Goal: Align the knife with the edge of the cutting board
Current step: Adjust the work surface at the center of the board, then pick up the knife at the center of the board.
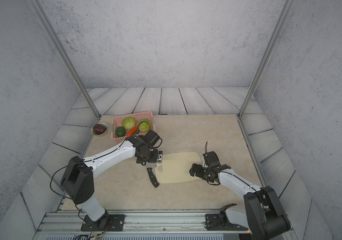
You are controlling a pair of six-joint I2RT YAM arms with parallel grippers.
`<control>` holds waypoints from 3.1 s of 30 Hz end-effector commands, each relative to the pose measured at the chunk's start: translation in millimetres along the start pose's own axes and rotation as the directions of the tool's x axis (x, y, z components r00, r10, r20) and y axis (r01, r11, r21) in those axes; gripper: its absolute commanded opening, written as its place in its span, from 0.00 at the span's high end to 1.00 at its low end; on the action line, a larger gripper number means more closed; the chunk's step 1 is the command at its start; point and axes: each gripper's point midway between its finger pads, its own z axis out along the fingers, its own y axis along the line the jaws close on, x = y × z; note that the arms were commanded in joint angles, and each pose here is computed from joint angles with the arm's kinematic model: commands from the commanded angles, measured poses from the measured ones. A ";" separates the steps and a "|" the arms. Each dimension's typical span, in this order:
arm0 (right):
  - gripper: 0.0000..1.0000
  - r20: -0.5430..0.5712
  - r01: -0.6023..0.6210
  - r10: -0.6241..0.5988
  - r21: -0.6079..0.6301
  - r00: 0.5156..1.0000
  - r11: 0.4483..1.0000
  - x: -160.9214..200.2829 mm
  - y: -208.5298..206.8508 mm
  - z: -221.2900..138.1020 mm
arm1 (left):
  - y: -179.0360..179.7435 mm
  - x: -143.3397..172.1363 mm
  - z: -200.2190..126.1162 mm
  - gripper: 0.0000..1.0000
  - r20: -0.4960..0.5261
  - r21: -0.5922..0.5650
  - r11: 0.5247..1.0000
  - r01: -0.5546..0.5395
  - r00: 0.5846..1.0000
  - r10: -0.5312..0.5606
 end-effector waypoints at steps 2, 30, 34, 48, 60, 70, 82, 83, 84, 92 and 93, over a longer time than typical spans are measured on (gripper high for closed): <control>0.01 -0.096 -0.011 0.012 0.008 0.995 1.000 28.2 -3.1 0.6 | 43.8 19.2 6.0 0.02 -0.043 -0.199 0.980 0.025 0.998 -0.035; 0.01 -0.101 0.029 -0.031 -0.018 0.994 0.999 44.3 4.3 2.4 | 20.2 40.3 69.3 0.34 -0.249 -0.142 0.980 0.142 0.953 -0.174; 0.01 -0.104 0.033 -0.035 -0.020 0.994 0.999 45.3 4.6 3.0 | 22.3 43.5 79.1 0.34 -0.260 -0.158 0.977 0.142 0.949 -0.180; 0.01 -0.093 0.034 -0.037 -0.035 0.995 0.999 44.9 7.1 2.1 | 35.2 61.8 94.0 0.50 -0.294 -0.194 0.974 0.121 0.940 -0.176; 0.01 -0.094 0.057 -0.060 -0.035 0.994 0.998 42.8 8.9 1.2 | 49.9 67.0 88.2 0.75 -0.274 -0.227 0.970 0.087 0.950 -0.149; 0.01 -0.078 0.066 -0.070 -0.058 0.995 0.996 37.9 15.7 -2.9 | 62.6 55.3 68.4 1.00 -0.225 -0.282 0.959 0.016 0.971 -0.082; 0.01 -0.032 0.092 -0.094 -0.066 0.995 0.994 20.6 26.1 -10.5 | 70.9 33.9 30.9 1.00 -0.142 -0.320 0.945 -0.064 0.990 0.018; 0.01 -0.031 0.094 -0.096 -0.066 0.995 0.993 18.1 27.3 -9.6 | 70.9 33.0 28.6 1.00 -0.140 -0.320 0.945 -0.070 0.990 0.025; 0.01 -0.032 0.097 -0.099 -0.065 0.995 0.993 16.0 28.5 -8.7 | 71.2 31.9 26.0 1.00 -0.136 -0.324 0.943 -0.076 0.990 0.033; 0.01 -0.022 0.083 -0.085 -0.081 0.996 0.993 -1.1 38.1 2.9 | 63.8 25.1 -0.3 1.00 -0.076 -0.296 0.950 -0.101 0.994 0.082; 0.01 -0.020 0.077 -0.079 -0.087 0.997 0.993 -1.8 39.3 4.7 | 62.2 24.3 -3.0 1.00 -0.070 -0.291 0.951 -0.105 0.994 0.089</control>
